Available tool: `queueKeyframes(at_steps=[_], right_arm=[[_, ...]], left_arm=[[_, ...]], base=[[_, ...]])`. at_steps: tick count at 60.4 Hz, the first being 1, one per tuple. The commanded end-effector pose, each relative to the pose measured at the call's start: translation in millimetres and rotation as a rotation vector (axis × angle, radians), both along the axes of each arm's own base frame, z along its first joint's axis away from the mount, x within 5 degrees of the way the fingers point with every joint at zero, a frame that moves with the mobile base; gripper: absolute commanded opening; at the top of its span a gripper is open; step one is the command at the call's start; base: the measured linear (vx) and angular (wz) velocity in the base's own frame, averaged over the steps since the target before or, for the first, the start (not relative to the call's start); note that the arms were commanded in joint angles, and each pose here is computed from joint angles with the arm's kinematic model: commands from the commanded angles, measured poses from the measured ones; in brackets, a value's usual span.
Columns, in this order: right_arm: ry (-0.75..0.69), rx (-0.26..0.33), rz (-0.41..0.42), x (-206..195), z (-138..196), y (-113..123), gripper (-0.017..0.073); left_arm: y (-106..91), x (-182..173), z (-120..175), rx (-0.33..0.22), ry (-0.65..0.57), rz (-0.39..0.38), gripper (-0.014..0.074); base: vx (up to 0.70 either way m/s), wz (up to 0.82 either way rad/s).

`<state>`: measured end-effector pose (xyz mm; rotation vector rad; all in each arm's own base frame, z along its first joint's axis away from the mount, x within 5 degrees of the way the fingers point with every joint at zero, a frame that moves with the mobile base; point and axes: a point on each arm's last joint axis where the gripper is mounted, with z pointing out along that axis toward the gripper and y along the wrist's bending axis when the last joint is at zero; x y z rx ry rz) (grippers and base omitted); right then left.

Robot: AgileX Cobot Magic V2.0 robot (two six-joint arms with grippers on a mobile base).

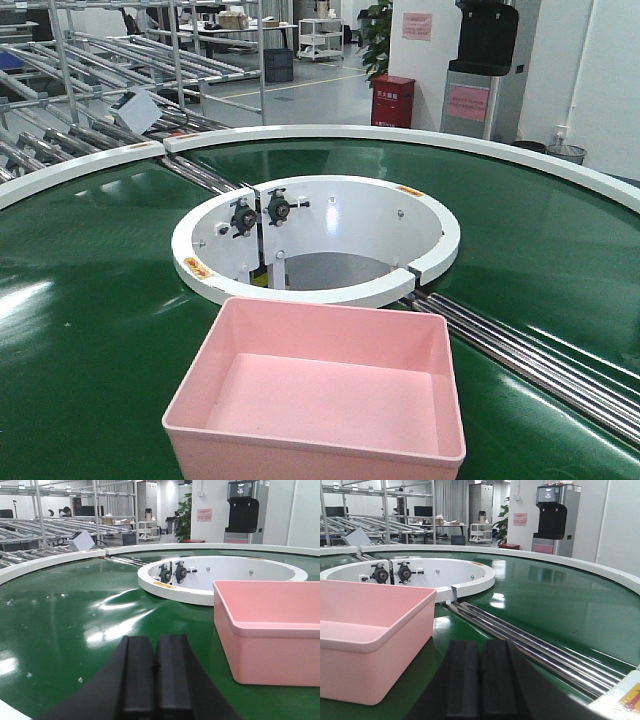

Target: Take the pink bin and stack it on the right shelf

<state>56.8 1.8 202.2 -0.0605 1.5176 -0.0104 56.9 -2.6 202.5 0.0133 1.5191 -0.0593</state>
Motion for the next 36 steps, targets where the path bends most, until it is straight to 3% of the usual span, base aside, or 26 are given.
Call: queueKeyframes(at_steps=[1,36], right_arm=[[-0.096,-0.011,0.000,-1.8,7.6,0.3,-0.0009],[-0.096,-0.011,0.000,-1.8,7.6,0.3,-0.0009]], left_arm=[[-0.3,-1.8,4.2,-0.016,-0.092,-0.008,-0.0006],[-0.3,-1.9,5.0,-0.016,-0.101,-0.008,-0.0006]], base=[[0.00,0.00],[0.00,0.00]])
